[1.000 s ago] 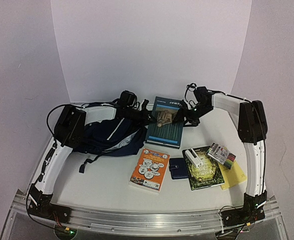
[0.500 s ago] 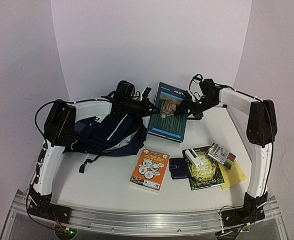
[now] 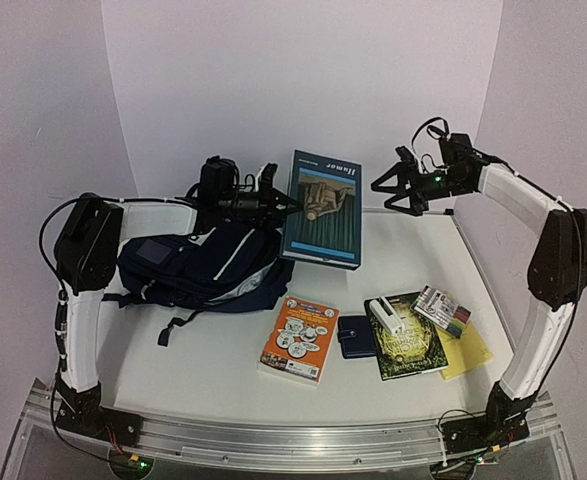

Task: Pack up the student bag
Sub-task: Pick up the book from the center of the board, then place the book in the student bag.

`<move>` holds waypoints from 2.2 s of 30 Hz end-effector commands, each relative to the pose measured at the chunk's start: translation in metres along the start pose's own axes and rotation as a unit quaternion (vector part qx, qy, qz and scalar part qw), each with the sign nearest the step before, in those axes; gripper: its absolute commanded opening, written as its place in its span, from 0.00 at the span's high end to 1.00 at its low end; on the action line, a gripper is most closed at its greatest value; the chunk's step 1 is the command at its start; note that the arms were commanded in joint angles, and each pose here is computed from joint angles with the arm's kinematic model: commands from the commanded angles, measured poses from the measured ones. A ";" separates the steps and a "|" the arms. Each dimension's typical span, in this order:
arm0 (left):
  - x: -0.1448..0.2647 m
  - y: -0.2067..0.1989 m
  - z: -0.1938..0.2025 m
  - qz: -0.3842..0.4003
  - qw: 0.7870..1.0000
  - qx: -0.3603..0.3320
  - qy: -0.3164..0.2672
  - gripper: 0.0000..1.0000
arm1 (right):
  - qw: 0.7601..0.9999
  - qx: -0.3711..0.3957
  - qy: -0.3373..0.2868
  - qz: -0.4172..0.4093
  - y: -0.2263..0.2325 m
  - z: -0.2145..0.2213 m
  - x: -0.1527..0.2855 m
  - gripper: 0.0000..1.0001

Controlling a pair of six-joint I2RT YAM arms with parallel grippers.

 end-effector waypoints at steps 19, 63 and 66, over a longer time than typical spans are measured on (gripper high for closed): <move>0.023 -0.114 0.026 0.163 0.984 -0.056 0.045 1.00 | 0.983 0.033 0.024 -0.177 0.087 0.034 -0.011 0.28; 0.088 0.056 0.081 -0.448 0.886 -0.096 0.073 0.48 | 0.989 -0.110 -0.035 -0.090 0.031 0.075 -0.003 1.00; 0.081 0.071 0.081 -0.454 0.881 -0.098 0.088 0.50 | 0.989 -0.114 -0.023 -0.094 0.030 0.084 -0.009 1.00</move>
Point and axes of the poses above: each gripper's point midway between its finger pads, its own x axis back along the fingers, its own y axis along the line the jaws close on, z = x × y, the point moved 3 cm from there along x, back along the fingers, and after that the axes turned 10 degrees about x, right-handed, at the moved point
